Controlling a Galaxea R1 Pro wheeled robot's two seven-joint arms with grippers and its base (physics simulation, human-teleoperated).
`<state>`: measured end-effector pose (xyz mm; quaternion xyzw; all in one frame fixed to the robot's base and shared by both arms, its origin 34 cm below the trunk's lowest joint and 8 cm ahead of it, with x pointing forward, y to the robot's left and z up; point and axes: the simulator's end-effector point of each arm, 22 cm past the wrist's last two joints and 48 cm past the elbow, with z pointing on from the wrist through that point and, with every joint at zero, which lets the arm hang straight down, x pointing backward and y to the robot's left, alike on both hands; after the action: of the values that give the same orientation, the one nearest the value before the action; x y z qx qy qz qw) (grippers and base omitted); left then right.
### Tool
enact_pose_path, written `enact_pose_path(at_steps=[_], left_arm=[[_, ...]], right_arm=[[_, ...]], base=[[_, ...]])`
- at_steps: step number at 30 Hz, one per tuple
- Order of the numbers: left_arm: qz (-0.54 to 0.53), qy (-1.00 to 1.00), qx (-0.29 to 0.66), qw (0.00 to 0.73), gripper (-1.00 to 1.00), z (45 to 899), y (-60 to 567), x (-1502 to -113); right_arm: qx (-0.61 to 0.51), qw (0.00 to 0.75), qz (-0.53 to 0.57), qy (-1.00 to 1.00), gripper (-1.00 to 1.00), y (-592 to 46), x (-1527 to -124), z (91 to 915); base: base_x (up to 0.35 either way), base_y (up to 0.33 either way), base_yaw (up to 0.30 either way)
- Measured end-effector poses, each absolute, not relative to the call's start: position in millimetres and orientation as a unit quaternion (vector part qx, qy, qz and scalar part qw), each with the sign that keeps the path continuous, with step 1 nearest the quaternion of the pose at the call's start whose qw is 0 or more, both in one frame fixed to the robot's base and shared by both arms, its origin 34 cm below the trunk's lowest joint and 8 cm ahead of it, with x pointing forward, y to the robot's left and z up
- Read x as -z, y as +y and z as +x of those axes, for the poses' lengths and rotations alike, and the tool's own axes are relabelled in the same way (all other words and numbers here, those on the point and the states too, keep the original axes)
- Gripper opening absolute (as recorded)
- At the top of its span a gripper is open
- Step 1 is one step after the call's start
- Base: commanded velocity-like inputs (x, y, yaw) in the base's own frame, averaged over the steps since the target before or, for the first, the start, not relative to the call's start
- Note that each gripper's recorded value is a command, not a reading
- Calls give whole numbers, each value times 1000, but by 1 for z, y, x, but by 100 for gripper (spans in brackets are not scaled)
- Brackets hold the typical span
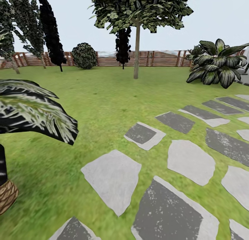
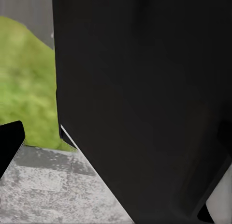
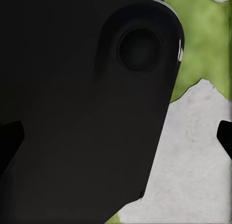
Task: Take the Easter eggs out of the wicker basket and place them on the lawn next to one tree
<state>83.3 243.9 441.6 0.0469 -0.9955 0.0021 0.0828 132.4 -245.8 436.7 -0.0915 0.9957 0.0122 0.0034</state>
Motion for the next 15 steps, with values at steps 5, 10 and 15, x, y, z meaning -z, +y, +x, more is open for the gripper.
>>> enact_pose_path(at_steps=[5,10,15], left_arm=[[47,-995,-2,83,100,83,243,-442],[47,-995,-3,83,100,83,243,-442],[47,-996,-3,82,100,84,243,-442]], right_arm=[[-12,3,-91,996,100,-246,-437,132],[-12,3,-92,996,100,-246,-437,132],[-12,3,-92,996,100,-246,-437,132]], base=[[330,0,0],[330,0,0],[330,0,0]])
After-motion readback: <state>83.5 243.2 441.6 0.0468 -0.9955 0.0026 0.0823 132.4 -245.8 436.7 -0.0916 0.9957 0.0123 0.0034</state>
